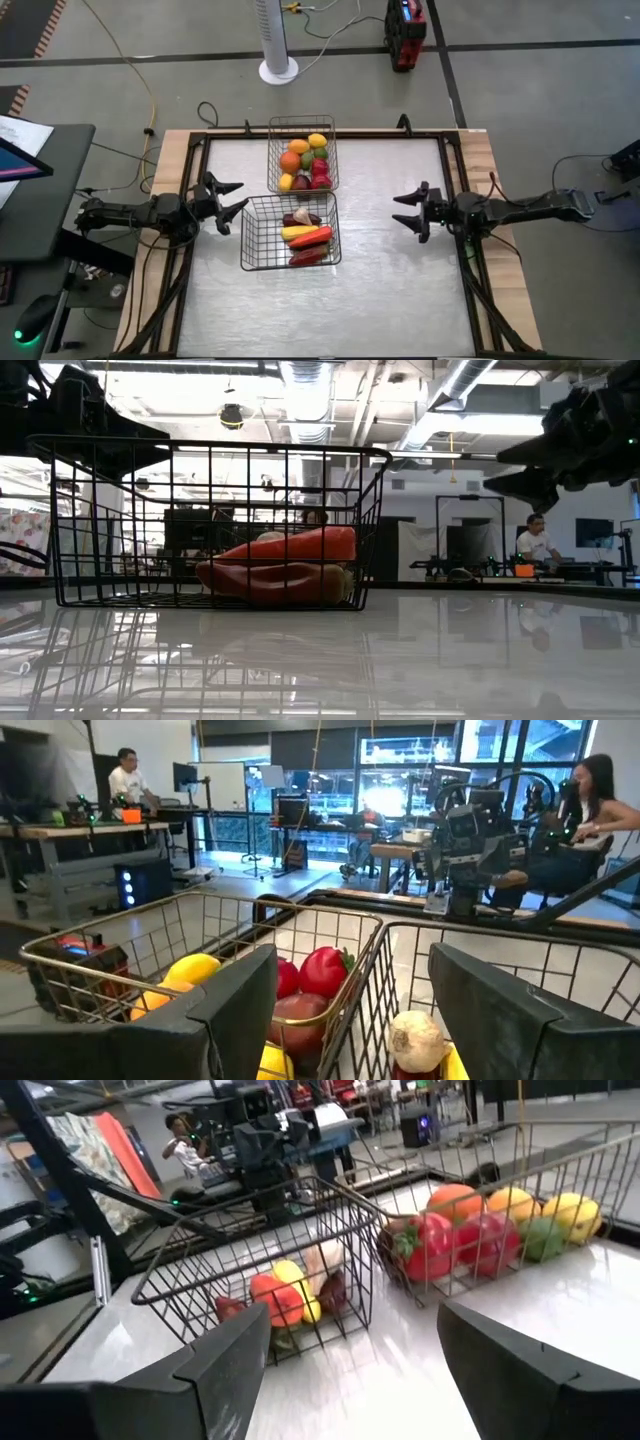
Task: Sort produce into baskets
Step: Return to Home Position
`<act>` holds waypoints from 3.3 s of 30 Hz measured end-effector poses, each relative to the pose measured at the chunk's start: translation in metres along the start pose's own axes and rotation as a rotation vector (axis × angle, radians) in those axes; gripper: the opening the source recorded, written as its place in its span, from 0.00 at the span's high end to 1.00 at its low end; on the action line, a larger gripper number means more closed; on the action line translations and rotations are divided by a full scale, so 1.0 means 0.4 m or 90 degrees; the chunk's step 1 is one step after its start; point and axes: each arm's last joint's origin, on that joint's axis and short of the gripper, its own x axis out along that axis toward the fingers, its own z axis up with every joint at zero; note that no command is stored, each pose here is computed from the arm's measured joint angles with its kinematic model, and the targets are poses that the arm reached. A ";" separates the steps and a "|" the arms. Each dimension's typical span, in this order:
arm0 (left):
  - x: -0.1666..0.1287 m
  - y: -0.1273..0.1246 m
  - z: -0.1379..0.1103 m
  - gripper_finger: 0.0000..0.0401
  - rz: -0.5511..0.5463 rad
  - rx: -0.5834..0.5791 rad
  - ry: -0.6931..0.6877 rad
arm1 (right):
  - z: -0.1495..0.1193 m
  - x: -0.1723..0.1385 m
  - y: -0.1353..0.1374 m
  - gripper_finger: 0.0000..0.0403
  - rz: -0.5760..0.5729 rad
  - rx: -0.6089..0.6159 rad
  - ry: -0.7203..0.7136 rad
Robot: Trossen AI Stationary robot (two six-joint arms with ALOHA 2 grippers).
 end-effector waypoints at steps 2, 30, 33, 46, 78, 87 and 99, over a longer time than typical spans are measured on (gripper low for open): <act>0.000 0.000 0.000 0.38 0.000 0.002 0.000 | -0.004 -0.001 -0.001 0.22 -0.004 0.001 0.010; 0.000 0.000 -0.001 0.38 0.000 0.002 0.001 | -0.029 -0.003 -0.010 0.22 -0.028 -0.014 0.079; 0.000 0.000 -0.001 0.38 0.000 0.002 0.000 | -0.029 -0.003 -0.010 0.22 -0.028 -0.014 0.080; 0.000 0.000 -0.001 0.38 0.000 0.002 0.000 | -0.029 -0.003 -0.010 0.22 -0.028 -0.015 0.080; 0.000 0.000 -0.001 0.38 0.000 0.002 0.000 | -0.029 -0.003 -0.010 0.22 -0.028 -0.015 0.080; 0.000 0.000 -0.001 0.38 0.000 0.002 0.001 | -0.029 -0.003 -0.010 0.22 -0.028 -0.015 0.080; 0.000 0.000 -0.001 0.38 0.000 0.002 0.001 | -0.029 -0.003 -0.010 0.22 -0.028 -0.015 0.080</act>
